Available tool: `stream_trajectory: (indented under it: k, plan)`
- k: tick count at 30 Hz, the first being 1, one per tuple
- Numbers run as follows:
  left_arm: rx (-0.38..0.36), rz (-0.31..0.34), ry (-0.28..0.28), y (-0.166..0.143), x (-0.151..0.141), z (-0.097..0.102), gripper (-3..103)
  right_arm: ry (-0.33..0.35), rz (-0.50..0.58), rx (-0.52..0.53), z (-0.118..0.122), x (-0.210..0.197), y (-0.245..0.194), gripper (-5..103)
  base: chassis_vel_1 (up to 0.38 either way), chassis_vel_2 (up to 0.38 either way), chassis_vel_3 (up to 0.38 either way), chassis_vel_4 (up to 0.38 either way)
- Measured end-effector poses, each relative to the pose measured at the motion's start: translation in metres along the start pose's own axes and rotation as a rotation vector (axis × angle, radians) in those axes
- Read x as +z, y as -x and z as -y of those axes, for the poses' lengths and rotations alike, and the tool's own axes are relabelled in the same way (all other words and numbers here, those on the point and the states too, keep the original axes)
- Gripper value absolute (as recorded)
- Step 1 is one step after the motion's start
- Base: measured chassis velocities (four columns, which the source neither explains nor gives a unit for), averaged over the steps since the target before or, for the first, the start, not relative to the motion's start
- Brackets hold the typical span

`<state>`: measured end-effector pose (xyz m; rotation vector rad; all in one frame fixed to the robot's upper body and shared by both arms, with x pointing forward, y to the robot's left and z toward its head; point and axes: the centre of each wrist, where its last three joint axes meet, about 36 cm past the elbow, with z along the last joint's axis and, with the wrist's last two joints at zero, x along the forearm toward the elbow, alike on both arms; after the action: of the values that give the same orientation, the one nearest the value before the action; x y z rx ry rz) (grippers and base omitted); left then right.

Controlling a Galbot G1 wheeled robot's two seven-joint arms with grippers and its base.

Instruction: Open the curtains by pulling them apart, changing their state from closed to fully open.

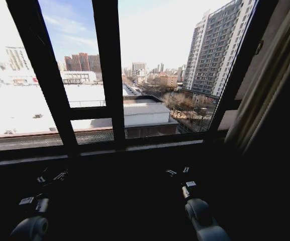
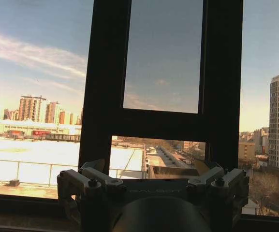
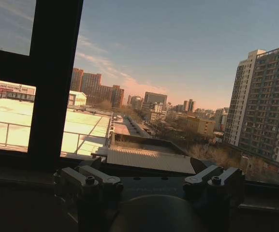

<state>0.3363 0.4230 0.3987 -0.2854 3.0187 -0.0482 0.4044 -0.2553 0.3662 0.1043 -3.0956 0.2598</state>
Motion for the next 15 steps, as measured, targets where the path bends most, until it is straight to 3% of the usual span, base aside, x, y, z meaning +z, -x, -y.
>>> stream_trajectory:
  k: [15]
  plan:
    - [0.001, 0.0, 0.0, 0.0001, 0.0, 0.0001, 100, 0.0, 0.0, 0.0, 0.0, 0.0, 0.0001, 100, 0.014, -0.01, -0.011, 0.008]
